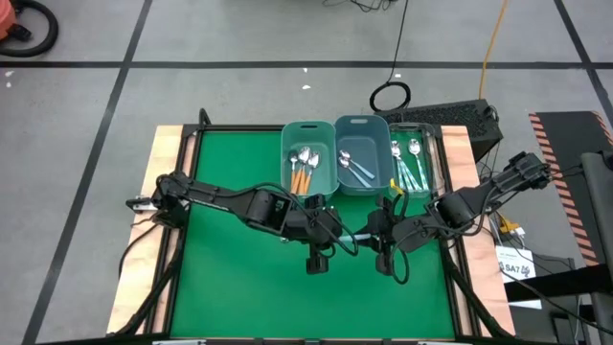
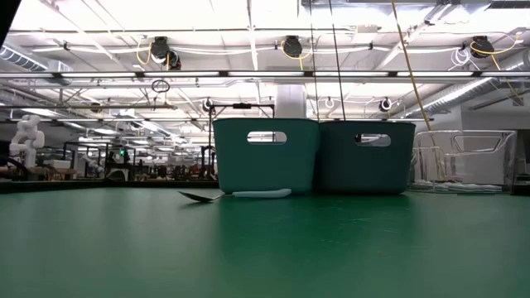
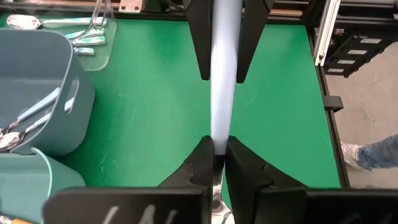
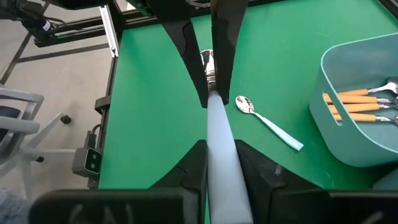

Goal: Sort silverware by color (type)
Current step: Put the blue spoon into the blue bin

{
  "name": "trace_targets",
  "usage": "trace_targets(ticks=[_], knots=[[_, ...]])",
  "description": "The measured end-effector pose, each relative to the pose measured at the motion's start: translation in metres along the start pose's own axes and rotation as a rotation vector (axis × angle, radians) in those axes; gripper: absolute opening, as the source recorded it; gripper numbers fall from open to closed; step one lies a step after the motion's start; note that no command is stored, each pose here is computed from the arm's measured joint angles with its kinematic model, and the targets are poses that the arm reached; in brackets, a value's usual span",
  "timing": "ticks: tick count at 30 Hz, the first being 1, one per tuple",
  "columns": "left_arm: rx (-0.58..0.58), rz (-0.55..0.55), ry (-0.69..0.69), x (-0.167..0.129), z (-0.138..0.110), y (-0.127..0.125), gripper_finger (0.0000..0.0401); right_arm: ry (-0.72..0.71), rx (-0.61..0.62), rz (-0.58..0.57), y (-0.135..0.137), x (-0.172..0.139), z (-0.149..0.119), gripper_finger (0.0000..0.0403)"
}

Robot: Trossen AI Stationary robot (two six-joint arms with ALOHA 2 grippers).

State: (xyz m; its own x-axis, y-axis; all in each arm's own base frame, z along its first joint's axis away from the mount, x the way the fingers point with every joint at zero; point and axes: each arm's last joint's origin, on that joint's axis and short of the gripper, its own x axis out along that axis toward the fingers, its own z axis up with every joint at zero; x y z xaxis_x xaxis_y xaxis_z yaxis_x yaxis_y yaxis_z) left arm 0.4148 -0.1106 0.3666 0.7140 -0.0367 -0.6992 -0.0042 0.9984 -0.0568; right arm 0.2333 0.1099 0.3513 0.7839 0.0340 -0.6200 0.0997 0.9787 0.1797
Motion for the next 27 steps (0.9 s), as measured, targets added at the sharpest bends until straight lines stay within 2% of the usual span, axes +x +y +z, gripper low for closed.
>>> trace_targets(ticks=[3,11,14,18,27], knots=[[-0.034,0.002,0.000,0.000,0.000,0.000,0.0052,-0.002,0.002,-0.001,0.000,0.000,0.000,0.0052],[-0.093,0.036,-0.010,0.000,0.000,0.002,0.0164,-0.001,0.002,-0.005,0.000,0.000,0.000,0.0052],[-0.123,0.039,-0.011,0.000,0.001,0.003,0.0191,0.000,0.002,-0.006,0.000,0.000,0.000,0.0052],[-0.134,0.040,-0.009,-0.006,0.003,0.003,0.0202,0.001,0.001,-0.007,0.000,0.000,0.000,0.0052],[-0.161,0.055,-0.139,-0.037,0.027,0.008,0.0204,-0.002,0.051,0.000,-0.001,-0.003,0.000,0.0052]])
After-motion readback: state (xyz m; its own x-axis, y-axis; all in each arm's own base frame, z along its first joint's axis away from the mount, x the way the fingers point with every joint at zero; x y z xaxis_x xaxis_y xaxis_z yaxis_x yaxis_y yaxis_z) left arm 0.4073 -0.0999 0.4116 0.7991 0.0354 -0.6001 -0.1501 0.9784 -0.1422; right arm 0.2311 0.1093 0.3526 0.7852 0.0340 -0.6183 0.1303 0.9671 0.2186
